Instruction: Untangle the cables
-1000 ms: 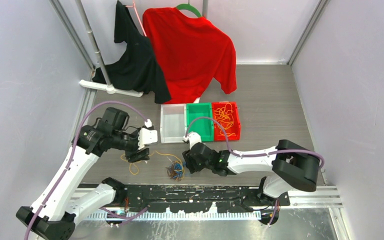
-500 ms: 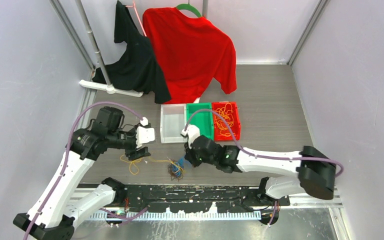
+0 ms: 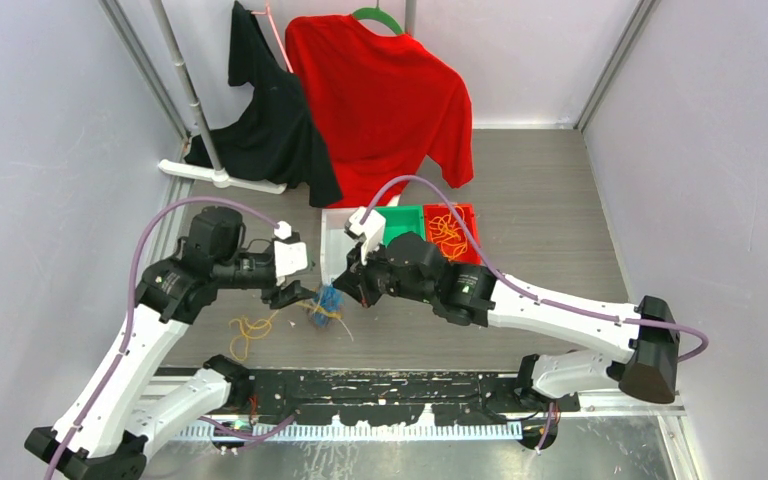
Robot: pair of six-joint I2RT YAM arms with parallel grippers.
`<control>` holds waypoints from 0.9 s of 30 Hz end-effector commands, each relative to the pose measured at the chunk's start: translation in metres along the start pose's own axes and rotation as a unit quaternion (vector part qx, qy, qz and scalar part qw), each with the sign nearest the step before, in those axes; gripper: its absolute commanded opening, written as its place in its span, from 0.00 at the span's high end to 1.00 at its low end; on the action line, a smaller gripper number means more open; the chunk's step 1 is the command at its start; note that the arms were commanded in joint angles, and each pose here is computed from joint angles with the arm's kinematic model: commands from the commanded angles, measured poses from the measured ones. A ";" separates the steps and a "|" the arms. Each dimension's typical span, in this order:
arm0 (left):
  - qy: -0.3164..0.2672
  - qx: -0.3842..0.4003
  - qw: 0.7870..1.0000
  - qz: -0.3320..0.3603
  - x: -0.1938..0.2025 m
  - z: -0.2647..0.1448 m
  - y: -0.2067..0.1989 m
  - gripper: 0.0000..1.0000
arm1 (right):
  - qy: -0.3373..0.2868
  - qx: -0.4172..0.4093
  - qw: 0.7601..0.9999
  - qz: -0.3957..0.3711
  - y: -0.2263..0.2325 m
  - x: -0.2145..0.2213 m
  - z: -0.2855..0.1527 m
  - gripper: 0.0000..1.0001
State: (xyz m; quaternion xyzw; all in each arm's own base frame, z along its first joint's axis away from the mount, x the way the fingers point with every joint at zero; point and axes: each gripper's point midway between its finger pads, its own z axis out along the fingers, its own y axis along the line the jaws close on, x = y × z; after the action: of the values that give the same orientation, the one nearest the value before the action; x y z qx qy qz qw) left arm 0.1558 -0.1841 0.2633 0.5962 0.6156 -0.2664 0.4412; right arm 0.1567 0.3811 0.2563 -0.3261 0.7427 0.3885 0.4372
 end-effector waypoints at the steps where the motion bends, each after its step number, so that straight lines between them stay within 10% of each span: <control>1: -0.043 -0.017 0.999 0.022 -0.012 0.007 0.006 0.45 | -0.041 -0.041 0.998 0.005 0.020 -0.031 0.002 0.99; 27: -0.088 -0.024 0.996 -0.017 -0.016 0.006 -0.010 1.00 | -0.082 -0.126 0.986 0.079 0.057 -0.062 -0.012 0.99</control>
State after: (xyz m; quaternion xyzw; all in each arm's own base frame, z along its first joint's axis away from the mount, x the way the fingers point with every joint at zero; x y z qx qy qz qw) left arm 0.1463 -0.1942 0.2491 0.5523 0.6173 -0.3045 0.4703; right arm 0.1342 0.4106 0.2775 -0.3036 0.7209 0.4902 0.3844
